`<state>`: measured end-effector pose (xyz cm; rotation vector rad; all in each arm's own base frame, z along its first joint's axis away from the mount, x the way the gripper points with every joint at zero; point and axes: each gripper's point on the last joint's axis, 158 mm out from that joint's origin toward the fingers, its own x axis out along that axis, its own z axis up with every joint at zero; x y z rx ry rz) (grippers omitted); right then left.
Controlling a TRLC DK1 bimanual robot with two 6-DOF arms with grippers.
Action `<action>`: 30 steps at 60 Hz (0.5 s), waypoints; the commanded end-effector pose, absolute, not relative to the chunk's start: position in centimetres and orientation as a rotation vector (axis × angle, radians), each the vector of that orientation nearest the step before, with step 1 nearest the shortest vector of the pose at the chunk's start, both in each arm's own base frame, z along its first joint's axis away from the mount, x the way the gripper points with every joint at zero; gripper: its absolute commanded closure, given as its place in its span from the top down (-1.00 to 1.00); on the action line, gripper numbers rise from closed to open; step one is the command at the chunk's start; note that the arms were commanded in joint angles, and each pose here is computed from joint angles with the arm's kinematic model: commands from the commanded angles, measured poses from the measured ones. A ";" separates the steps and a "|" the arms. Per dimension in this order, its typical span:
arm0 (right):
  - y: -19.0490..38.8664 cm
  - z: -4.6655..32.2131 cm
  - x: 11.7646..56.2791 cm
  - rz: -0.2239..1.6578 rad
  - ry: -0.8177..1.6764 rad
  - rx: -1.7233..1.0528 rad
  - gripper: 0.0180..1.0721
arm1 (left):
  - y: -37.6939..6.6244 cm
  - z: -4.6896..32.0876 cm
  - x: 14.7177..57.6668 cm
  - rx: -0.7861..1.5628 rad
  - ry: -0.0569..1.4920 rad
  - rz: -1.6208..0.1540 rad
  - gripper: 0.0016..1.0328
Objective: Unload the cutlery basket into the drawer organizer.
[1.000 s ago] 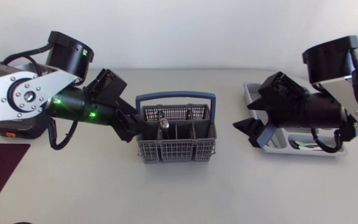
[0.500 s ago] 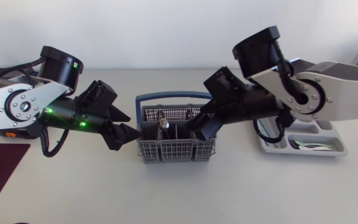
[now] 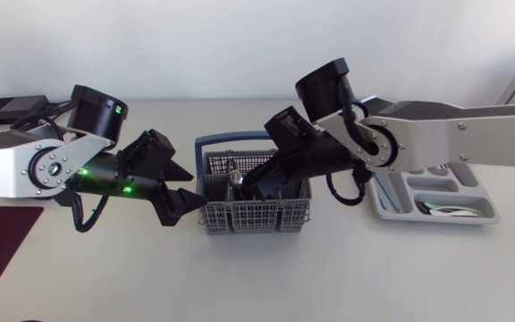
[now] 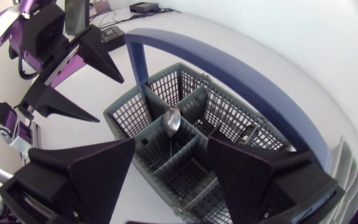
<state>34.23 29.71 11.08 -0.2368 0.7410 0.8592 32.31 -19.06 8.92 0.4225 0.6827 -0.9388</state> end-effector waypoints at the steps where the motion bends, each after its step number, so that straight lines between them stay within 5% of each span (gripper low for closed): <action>1: 30.6 11.0 34.9 0.849 0.746 -0.195 0.56 | -19.1 7.2 31.5 0.433 0.705 -0.966 0.64; 27: 31.4 9.9 34.9 0.834 0.749 -0.141 0.56 | -20.7 6.8 31.8 0.421 0.624 -0.991 0.64; 30: 31.6 9.8 34.8 0.836 0.744 -0.142 0.39 | -21.3 6.8 31.5 0.428 0.607 -1.006 0.64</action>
